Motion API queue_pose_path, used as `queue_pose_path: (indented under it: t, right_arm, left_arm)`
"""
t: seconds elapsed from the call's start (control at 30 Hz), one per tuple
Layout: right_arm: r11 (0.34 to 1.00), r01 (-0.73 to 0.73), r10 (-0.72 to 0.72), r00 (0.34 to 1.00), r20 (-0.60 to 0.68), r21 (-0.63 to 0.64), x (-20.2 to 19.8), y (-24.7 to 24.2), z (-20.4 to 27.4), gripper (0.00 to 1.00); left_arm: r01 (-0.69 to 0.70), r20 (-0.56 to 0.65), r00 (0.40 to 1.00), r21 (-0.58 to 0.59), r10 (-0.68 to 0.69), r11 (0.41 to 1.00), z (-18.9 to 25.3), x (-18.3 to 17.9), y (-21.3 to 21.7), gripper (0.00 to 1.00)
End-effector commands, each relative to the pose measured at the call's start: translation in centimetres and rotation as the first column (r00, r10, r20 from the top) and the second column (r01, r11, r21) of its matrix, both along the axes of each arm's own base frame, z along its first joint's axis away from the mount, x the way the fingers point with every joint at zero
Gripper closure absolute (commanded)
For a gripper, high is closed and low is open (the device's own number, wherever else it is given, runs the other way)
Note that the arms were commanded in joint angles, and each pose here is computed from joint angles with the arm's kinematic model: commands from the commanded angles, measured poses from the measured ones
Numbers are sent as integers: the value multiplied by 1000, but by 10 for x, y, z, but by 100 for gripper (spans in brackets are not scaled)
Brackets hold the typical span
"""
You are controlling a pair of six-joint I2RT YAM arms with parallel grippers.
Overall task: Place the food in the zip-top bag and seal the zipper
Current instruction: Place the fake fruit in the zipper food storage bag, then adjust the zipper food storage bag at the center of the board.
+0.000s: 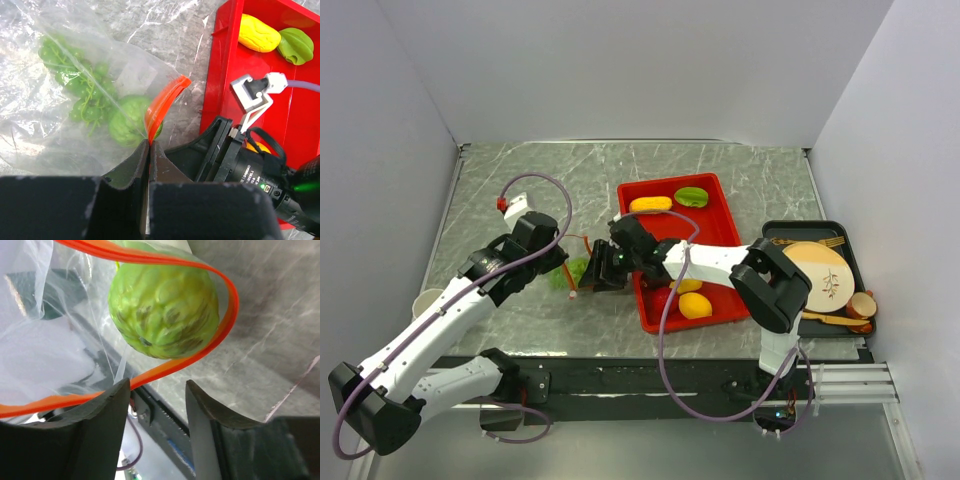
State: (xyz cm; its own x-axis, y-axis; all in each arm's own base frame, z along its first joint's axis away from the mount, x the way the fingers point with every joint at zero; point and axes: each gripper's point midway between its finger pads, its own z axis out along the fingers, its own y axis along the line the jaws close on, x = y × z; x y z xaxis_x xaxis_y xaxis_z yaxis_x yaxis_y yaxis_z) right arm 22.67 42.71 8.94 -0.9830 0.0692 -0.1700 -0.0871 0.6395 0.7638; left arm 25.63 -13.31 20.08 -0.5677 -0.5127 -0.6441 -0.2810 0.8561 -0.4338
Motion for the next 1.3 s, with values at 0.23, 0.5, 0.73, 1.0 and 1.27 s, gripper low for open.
queue_pose_path:
  t: [0.23,0.5,0.73,1.0,1.27]
  right_arm:
    - [995,37,-25,992,-121,95,-6,12,-8,42]
    - [996,60,-55,996,-69,67,-1,14,-2,42]
    - [994,81,-74,993,-93,77,-4,23,-13,43]
    - [990,117,-113,992,-57,74,9,28,-11,52]
    - [990,132,-134,990,37,52,15,17,1,82]
  left_arm:
    - [-23,43,999,-29,24,999,10,5,2,94]
    - [-8,32,999,-44,9,999,7,6,-4,94]
    - [10,31,1000,-78,-8,997,8,7,-13,94]
    - [9,37,999,-94,-6,996,10,5,-12,93]
    - [4,37,999,-96,0,995,9,2,-10,91]
